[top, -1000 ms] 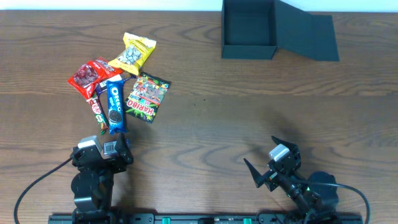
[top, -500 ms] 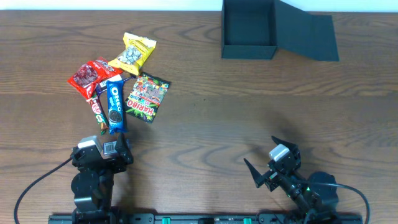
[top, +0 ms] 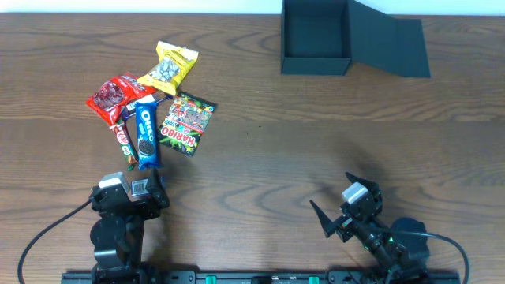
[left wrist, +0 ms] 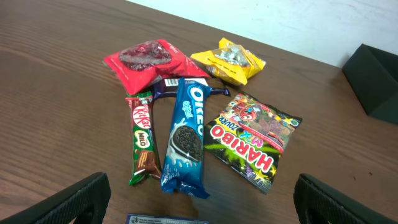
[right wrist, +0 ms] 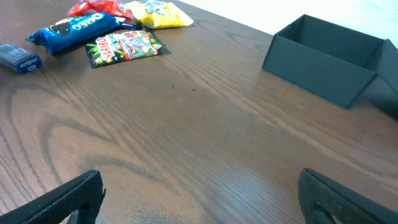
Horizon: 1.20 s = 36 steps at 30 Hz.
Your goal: Pack container
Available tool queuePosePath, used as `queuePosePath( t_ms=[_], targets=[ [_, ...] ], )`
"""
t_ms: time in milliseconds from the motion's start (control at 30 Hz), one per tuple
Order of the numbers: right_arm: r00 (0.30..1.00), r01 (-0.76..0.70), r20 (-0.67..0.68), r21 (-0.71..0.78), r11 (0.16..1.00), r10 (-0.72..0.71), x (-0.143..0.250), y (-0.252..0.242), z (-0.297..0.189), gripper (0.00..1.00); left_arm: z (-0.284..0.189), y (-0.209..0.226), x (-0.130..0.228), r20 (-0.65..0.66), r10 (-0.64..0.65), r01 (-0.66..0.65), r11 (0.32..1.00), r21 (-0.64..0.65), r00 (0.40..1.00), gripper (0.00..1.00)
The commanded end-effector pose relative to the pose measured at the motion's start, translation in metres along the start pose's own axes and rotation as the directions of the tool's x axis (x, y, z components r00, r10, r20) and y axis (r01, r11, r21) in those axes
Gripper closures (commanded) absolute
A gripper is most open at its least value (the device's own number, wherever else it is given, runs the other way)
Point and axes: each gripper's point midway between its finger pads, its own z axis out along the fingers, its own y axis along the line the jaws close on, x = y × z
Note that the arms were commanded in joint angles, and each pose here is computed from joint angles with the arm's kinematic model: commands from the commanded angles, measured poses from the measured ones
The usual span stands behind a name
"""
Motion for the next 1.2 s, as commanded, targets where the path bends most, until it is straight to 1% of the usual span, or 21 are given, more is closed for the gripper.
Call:
queuePosePath(
  t_ms=[0,33,100,167,200,233,267,300,333,367,467,533,600,667,700,733,800,833,967,1067,1167],
  targets=[
    [0.999,-0.037,0.004,0.002,0.999,0.037,0.001,-0.001,0.000,0.01,0.003,0.005,0.009,-0.017,0.012,-0.012,1.000,-0.020,1.000,0.05],
    [0.996,-0.089,0.005,-0.002,0.996,0.089,0.001,0.000,0.000,0.01,0.003,0.005,0.009,-0.017,0.012,-0.012,1.000,-0.020,1.000,0.05],
    [0.971,-0.238,0.005,-0.013,0.971,0.239,0.000,0.002,0.000,0.01,0.003,0.005,0.009,-0.017,0.012,-0.012,1.000,-0.020,1.000,0.05],
    [0.888,-0.459,0.002,-0.014,0.888,0.459,0.000,0.002,0.000,0.01,0.003,0.005,0.009,-0.017,0.012,-0.012,1.000,-0.020,1.000,0.05],
    [0.819,-0.574,-0.001,-0.014,0.819,0.574,0.000,0.002,0.000,0.01,0.003,0.005,0.009,-0.017,0.012,-0.012,1.000,-0.020,1.000,0.05],
    [0.716,-0.698,-0.005,-0.015,0.716,0.698,0.000,0.002,0.000,0.01,0.003,0.005,0.009,-0.017,0.012,-0.012,1.000,-0.020,1.000,0.05],
    [0.590,-0.807,-0.016,-0.025,0.590,0.807,0.000,0.005,0.000,0.01,0.003,0.005,0.009,-0.017,0.012,-0.012,1.000,-0.020,1.000,0.05],
    [0.510,-0.860,-0.023,-0.028,0.509,0.860,0.000,0.006,0.000,0.01,0.003,0.005,0.009,-0.017,0.012,-0.012,1.000,-0.020,1.000,0.05],
    [0.453,-0.891,-0.025,-0.026,0.453,0.891,0.000,0.006,0.000,0.01,0.003,0.005,0.009,-0.017,0.012,-0.012,1.000,-0.020,1.000,0.05],
    [0.416,-0.909,-0.026,-0.024,0.416,0.909,0.000,0.006,0.000,0.01,0.003,0.005,0.009,-0.017,0.012,-0.012,1.000,-0.020,1.000,0.05],
    [0.409,-0.912,-0.039,-0.034,0.408,0.911,-0.001,0.008,0.000,0.01,0.003,0.005,0.009,-0.017,0.012,-0.012,1.000,-0.020,1.000,0.05],
    [0.412,-0.911,-0.077,-0.063,0.408,0.908,-0.003,0.016,-0.001,0.01,0.003,0.005,0.009,-0.017,0.012,-0.012,1.000,-0.020,1.000,0.05],
    [0.413,-0.910,-0.053,-0.052,0.411,0.909,-0.003,0.012,-0.001,0.01,0.003,0.005,0.009,-0.017,0.012,-0.012,1.000,-0.020,1.000,0.05],
    [0.411,-0.911,-0.052,-0.054,0.408,0.910,-0.004,0.012,-0.001,0.01,0.003,0.005,0.009,-0.017,0.012,-0.012,1.000,-0.020,1.000,0.05],
    [0.420,-0.906,-0.057,-0.073,0.416,0.906,-0.007,0.014,-0.001,0.01,0.003,0.005,0.009,-0.017,0.012,-0.012,1.000,-0.020,1.000,0.05],
    [0.452,-0.890,-0.063,-0.103,0.445,0.890,-0.012,0.017,-0.001,0.01,0.003,0.005,0.009,-0.017,0.012,-0.012,1.000,-0.020,1.000,0.05],
    [0.556,-0.822,-0.059,-0.188,0.538,0.829,-0.027,0.025,-0.004,0.01,0.003,0.005,0.009,-0.017,0.012,-0.012,1.000,-0.020,1.000,0.05],
    [0.580,-0.801,-0.054,-0.216,0.558,0.813,-0.032,0.027,-0.005,0.01,0.003,0.005,0.009,-0.017,0.012,-0.012,1.000,-0.020,1.000,0.05],
    [0.601,-0.780,-0.036,-0.246,0.575,0.799,-0.044,0.027,-0.006,0.01,0.003,0.005,0.009,-0.017,0.012,-0.012,1.000,-0.020,1.000,0.05],
    [0.680,-0.715,-0.019,-0.241,0.657,0.733,-0.059,0.025,-0.009,0.01,0.003,0.005,0.009,-0.017,0.012,-0.012,1.000,-0.020,1.000,0.05],
    [0.731,-0.673,-0.033,-0.192,0.714,0.681,-0.072,0.019,-0.011,0.01,0.003,0.005,0.009,-0.017,0.012,-0.012,1.000,-0.020,1.000,0.05]
  ],
)
